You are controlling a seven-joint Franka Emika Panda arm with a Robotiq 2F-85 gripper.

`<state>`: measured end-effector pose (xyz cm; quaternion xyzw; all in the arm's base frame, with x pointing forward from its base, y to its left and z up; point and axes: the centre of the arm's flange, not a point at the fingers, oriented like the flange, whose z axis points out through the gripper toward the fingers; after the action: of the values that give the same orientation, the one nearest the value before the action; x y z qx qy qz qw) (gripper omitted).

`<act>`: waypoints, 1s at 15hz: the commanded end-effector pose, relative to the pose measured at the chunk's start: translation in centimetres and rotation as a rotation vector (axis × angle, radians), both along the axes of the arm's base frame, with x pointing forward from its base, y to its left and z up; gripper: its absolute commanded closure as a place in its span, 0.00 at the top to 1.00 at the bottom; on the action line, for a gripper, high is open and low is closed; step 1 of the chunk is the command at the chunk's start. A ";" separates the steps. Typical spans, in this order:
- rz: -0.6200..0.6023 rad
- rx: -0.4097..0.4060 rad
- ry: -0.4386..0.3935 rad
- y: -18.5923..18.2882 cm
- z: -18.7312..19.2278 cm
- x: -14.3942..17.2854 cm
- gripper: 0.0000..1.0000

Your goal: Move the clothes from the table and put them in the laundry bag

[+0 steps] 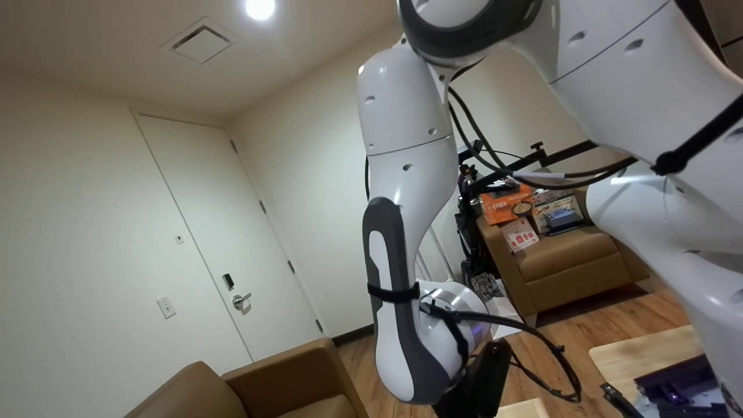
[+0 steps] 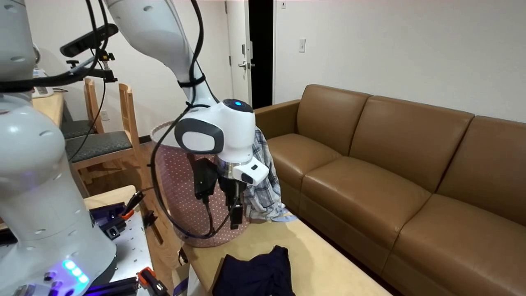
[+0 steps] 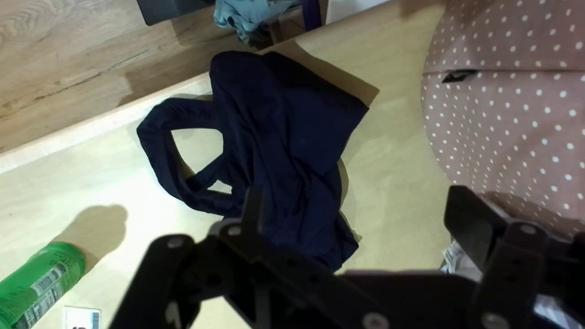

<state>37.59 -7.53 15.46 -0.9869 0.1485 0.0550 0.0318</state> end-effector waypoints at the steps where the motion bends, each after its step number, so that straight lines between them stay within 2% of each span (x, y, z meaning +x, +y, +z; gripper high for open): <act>1: 0.004 -0.001 0.021 -0.1 -0.5 0.2 1.00; 5: 0.004 0.002 0.038 -0.2 -0.8 1.0 1.00; 6: 0.029 -0.019 0.046 -0.1 -0.8 1.3 1.00; 9: 0.123 -0.091 0.084 -0.6 -3.6 2.7 1.00; 15: 0.312 -0.142 0.197 -2.2 -11.8 3.1 1.00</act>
<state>39.71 -9.05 8.66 -0.9913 0.0257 0.1240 -0.0366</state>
